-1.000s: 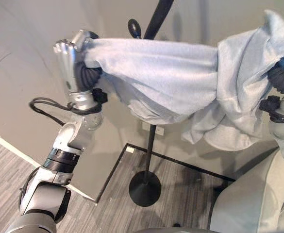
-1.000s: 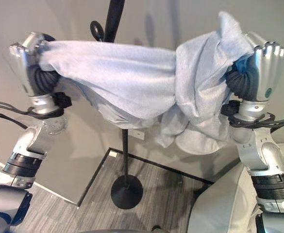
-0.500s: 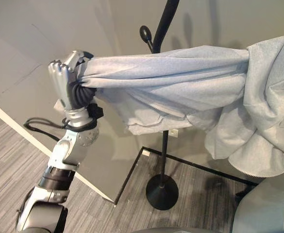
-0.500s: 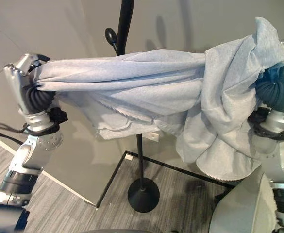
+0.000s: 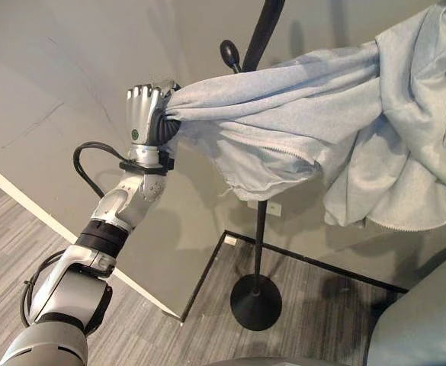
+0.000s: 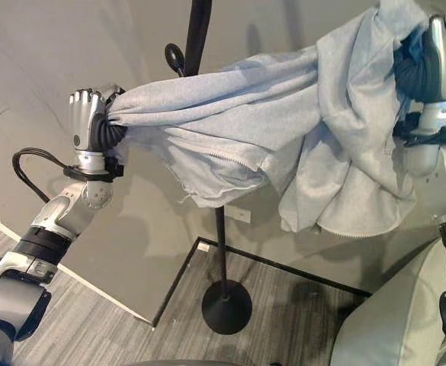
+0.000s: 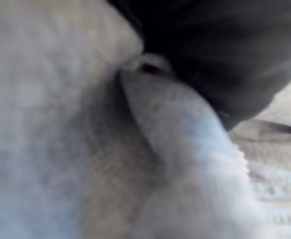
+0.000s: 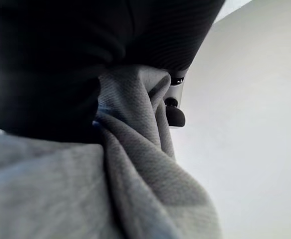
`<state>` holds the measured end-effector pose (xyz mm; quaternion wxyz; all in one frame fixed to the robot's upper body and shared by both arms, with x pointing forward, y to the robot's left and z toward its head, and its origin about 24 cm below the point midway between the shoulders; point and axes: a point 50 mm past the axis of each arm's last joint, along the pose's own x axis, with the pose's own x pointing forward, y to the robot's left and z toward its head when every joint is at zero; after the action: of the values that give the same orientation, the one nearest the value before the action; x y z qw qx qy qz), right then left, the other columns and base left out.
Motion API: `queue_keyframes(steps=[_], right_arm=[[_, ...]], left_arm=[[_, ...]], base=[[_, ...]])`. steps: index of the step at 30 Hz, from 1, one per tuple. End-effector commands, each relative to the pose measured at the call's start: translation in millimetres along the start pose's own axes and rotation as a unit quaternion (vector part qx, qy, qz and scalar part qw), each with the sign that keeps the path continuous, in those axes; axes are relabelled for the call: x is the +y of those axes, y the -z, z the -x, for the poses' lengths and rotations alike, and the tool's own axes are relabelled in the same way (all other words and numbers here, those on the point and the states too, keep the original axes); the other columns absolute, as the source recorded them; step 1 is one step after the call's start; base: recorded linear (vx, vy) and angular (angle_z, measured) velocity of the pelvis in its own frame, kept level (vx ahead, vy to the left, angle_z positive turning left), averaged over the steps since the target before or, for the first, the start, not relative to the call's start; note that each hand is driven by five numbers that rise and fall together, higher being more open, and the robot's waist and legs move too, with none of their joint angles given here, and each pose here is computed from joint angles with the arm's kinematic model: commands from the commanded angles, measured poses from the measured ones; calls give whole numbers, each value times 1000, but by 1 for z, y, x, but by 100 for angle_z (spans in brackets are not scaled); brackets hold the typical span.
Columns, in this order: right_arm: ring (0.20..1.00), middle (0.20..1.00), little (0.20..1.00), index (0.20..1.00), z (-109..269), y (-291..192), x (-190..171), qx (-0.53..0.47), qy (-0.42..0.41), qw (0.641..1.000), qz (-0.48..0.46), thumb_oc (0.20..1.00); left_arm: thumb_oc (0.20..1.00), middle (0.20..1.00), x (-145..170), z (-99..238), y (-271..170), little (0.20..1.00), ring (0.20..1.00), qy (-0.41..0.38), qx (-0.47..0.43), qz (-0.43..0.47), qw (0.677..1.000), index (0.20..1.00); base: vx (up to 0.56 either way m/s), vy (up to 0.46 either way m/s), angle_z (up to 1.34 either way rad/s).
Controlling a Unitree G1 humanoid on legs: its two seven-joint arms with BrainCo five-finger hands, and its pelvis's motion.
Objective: Hang the clothes on the sofa on the clothes rack.
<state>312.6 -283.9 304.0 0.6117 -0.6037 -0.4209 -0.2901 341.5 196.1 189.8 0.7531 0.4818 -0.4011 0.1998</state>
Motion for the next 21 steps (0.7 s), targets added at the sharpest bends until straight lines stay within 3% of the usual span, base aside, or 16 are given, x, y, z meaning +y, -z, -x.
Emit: queue_keyframes(steps=[1, 4, 7, 8, 14, 18, 20, 21], right_arm=[[200, 200, 200, 200, 3, 4, 9, 63, -16, 996, -61, 200], [200, 200, 200, 200, 30, 8, 39, 112, -85, 986, -87, 200], [200, 200, 200, 200, 60, 3, 69, 151, -153, 970, -117, 200], [200, 200, 200, 200, 72, -11, 83, 156, -178, 960, -149, 200], [200, 200, 200, 200, 102, -52, 107, 177, -198, 933, -243, 200], [200, 200, 200, 200, 119, -69, 110, 193, -194, 918, -288, 200], [200, 200, 200, 200, 133, -90, 109, 211, -181, 897, -343, 200], [347, 347, 347, 347, 140, -96, 110, 222, -180, 888, -361, 347]], left_arm=[[200, 200, 11, 2, 32, 200, 200, 10, 86, -11, 996, 200], [200, 200, -18, 41, 42, 200, 200, 85, 154, 11, 984, 200], [200, 200, -45, 91, 51, 200, 200, 157, 245, 33, 956, 200], [200, 200, -59, 123, 50, 200, 200, 196, 291, 47, 935, 200], [200, 200, -88, 180, 17, 200, 200, 274, 337, 117, 893, 200], [200, 200, -97, 196, -2, 200, 200, 285, 357, 163, 874, 200], [200, 200, -104, 205, -21, 200, 200, 275, 389, 225, 850, 200], [200, 200, -107, 207, -27, 200, 200, 266, 407, 254, 836, 200]], base=[[11, -56, -2], [11, -50, 0], [20, -55, 1], [25, -46, -2], [3, -7, -1], [0, 0, 0], [0, 0, 0], [-2, 3, -4]])
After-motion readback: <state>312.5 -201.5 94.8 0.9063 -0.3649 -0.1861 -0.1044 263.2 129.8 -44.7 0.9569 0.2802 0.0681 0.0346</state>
